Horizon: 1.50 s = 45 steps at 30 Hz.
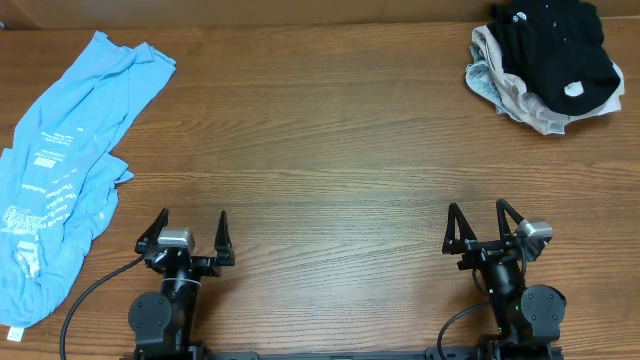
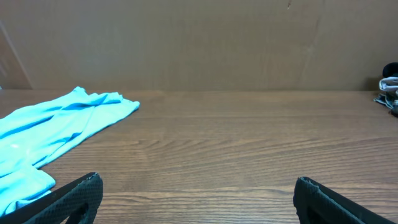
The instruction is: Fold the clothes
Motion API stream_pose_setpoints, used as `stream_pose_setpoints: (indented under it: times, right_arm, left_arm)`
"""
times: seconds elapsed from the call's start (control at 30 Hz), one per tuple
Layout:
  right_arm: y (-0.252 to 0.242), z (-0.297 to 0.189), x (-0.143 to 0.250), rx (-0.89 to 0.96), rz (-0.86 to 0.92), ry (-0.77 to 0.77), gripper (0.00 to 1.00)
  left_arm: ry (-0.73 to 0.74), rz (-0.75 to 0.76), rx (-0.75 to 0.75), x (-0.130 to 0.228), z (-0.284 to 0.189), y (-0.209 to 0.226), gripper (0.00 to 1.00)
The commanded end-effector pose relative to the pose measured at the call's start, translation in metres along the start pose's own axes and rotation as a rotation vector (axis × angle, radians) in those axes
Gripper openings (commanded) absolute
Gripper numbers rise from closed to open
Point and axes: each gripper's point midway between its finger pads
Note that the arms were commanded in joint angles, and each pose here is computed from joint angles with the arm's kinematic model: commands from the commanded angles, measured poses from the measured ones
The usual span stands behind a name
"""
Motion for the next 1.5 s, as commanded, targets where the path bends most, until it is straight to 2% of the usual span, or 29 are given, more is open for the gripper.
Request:
stream_pose_setpoints:
  times: [0.0, 0.27, 0.4, 0.7, 0.9, 1.1, 1.17, 1.33, 1.47]
  right_arm:
    - [-0.001, 0.000, 0.002, 0.005, -0.004, -0.003, 1.00]
    - [0.001, 0.000, -0.005, -0.006, 0.001, -0.032, 1.00]
    - [0.002, -0.001, -0.017, -0.009, -0.009, -0.079, 1.00]
    - [0.025, -0.006, -0.043, -0.120, -0.033, -0.145, 1.00]
    - [0.038, -0.009, -0.086, -0.148, -0.040, -0.159, 1.00]
    - [0.042, 0.010, -0.100, -0.145, -0.003, -0.004, 1.00]
    - [0.040, 0.026, -0.104, -0.128, 0.027, 0.108, 1.00]
    - [0.036, 0.053, -0.100, -0.093, 0.087, 0.344, 1.00]
    - [0.029, 0.078, -0.089, -0.058, 0.135, 0.515, 1.00]
  left_arm:
    - [-0.006, 0.013, -0.011, 0.000, 0.000, 0.002, 1.00]
    - [-0.027, 0.016, -0.003, -0.006, 0.000, 0.001, 1.00]
    - [-0.060, 0.005, 0.089, -0.015, -0.002, -0.016, 1.00]
    - [0.017, -0.063, 0.086, -0.005, -0.004, -0.016, 1.00]
    - [0.026, -0.061, 0.053, -0.040, -0.008, -0.018, 1.00]
    - [0.155, -0.048, 0.028, -0.071, 0.001, -0.022, 1.00]
    - [0.279, -0.037, 0.008, -0.081, 0.010, -0.022, 1.00]
    - [0.511, -0.079, -0.033, -0.084, 0.031, -0.020, 1.00]
    - [0.675, -0.060, -0.038, -0.074, 0.058, -0.014, 1.00]
Point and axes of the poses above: each gripper's point midway between its finger pads, its own z axis out along the fingers, its own y axis along the line the jaws close on, x = y × z, and after that the axes turned 8 degrees about -z, right-handed
